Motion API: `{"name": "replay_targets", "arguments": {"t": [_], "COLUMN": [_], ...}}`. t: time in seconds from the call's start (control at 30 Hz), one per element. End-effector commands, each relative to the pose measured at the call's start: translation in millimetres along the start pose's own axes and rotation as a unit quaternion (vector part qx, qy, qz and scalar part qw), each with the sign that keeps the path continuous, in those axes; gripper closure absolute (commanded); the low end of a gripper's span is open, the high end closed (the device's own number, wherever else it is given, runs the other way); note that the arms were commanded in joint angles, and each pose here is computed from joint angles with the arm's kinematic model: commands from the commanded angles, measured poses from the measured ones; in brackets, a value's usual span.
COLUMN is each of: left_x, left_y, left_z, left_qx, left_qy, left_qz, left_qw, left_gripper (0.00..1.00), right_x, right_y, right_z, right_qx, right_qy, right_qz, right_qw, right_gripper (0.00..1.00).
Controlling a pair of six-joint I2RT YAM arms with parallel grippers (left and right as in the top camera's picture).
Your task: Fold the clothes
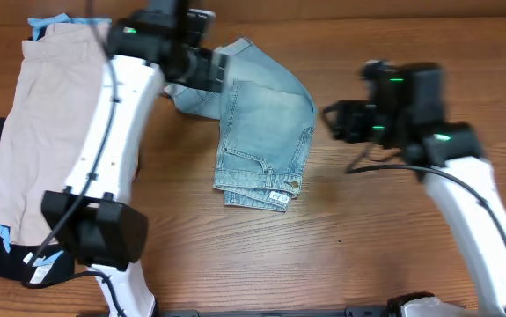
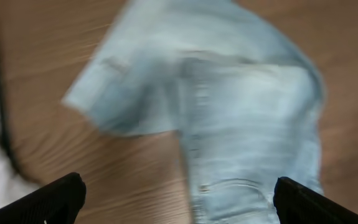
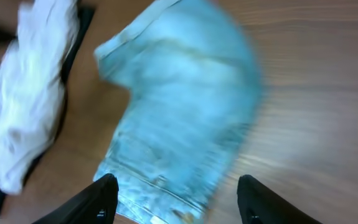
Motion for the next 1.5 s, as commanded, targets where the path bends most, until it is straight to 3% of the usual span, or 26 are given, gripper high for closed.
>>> {"name": "replay_targets", "arguments": {"t": [0.0, 0.1, 0.27, 0.47, 0.7, 0.8, 0.9, 1.1, 1.3, 1.47], "left_x": [-6, -17, -26, -27, -27, -27, -27, -27, -27, -28], "left_y": [-13, -16, -19, -18, -18, -18, -18, -18, -18, -18], "left_z": [40, 68, 81, 83, 83, 83, 83, 83, 83, 82], "left_qx": [-0.009, 0.000, 0.006, 0.017, 0.017, 0.019, 0.018, 0.018, 0.018, 0.017], "left_qy": [-0.064, -0.094, -0.098, -0.095, -0.095, -0.094, -0.087, -0.085, -0.084, -0.084], "left_qz": [-0.020, -0.019, -0.009, -0.004, -0.004, -0.003, -0.004, -0.003, -0.002, 0.000], "left_qw": [0.998, 0.995, 0.995, 0.995, 0.995, 0.995, 0.996, 0.996, 0.996, 0.996], "left_gripper": [0.00, 0.00, 0.00, 0.00, 0.00, 0.00, 0.00, 0.00, 0.00, 0.00], "right_x": [-21, -53, -98, -134, -152, -151, -152, -146, -106, -37], "right_y": [53, 111, 174, 198, 219, 219, 218, 215, 182, 104], "right_z": [36, 70, 84, 97, 89, 89, 89, 93, 107, 108], "right_qx": [-0.001, 0.006, -0.061, -0.062, -0.068, -0.069, -0.070, -0.078, -0.100, -0.117], "right_qy": [-0.055, -0.106, -0.185, -0.220, -0.206, -0.206, -0.207, -0.208, -0.193, -0.148], "right_qz": [0.031, 0.050, 0.043, 0.057, 0.079, 0.079, 0.081, 0.077, 0.062, 0.023], "right_qw": [0.998, 0.993, 0.980, 0.972, 0.973, 0.973, 0.973, 0.972, 0.974, 0.982], "right_gripper": [0.35, 0.34, 0.23, 0.23, 0.23, 0.33, 0.66, 0.94, 0.96, 0.96]}}
Point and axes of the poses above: each gripper's point midway between its finger pads, its own y axis out along the fingers, its own z axis along the line the jaws close on, x = y × z, the point moved 7 cm from there along -y, back along the fingers, and after that the axes turned 15 degrees about y, right-handed, at the moved point
